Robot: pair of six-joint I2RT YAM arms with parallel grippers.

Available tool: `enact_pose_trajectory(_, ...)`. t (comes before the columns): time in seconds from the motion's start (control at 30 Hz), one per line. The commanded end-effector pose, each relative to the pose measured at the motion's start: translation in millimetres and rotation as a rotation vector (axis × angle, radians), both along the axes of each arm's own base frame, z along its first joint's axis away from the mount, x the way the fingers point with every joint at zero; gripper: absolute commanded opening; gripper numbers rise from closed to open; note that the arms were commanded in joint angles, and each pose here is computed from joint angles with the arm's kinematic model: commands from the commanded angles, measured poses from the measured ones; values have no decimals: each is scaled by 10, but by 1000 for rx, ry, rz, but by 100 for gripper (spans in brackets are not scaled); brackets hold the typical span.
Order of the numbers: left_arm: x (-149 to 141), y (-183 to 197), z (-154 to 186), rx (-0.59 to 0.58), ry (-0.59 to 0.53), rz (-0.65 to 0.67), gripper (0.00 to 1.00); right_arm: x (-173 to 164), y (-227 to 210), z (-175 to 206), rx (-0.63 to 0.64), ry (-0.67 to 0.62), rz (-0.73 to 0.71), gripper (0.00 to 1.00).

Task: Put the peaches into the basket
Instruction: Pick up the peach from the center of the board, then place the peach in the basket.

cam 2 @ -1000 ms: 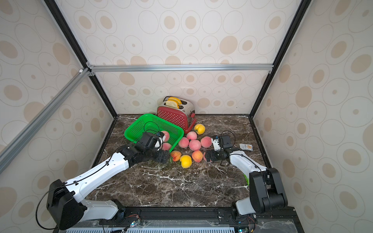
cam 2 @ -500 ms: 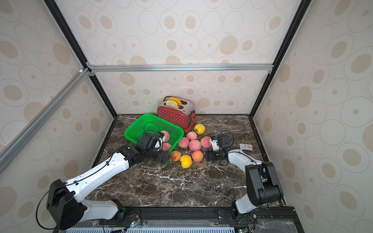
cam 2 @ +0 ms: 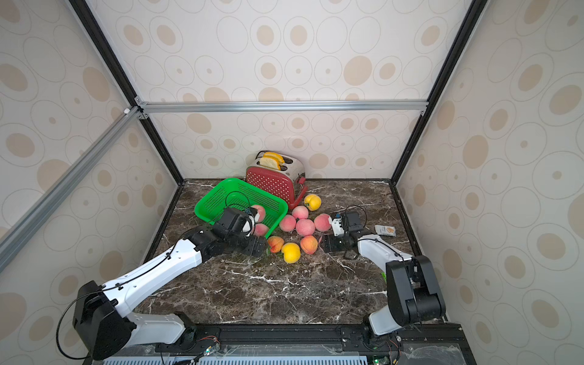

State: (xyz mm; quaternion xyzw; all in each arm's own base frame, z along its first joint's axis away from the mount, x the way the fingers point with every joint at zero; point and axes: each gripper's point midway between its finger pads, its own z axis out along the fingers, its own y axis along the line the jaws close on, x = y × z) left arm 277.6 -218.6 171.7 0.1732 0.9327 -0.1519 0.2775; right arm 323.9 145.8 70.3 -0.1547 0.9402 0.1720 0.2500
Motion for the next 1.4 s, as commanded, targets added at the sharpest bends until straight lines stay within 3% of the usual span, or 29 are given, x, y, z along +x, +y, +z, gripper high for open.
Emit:
enact_pose_trajectory(0.0,-2,-122,239,-79,-31,-18,94,-64,-70,151,-12,-33,-6,70)
enact_pose_trajectory(0.37,-15,-52,338,-72,-48,4,94,-127,158,738,-3,-126,120,70)
enact_pose_trajectory(0.53,-41,14,389,-61,-49,25,94,-33,539,1114,-4,-201,218,70)
enact_pose_trajectory(0.8,-67,206,532,-52,-76,74,95,201,1188,1370,21,-244,343,71)
enact_pose_trajectory(1.1,-83,472,460,-92,-55,141,99,444,1796,1277,3,-232,448,71)
enact_pose_trajectory(1.37,-127,476,415,-109,-54,134,99,652,2153,1169,11,-233,471,71)
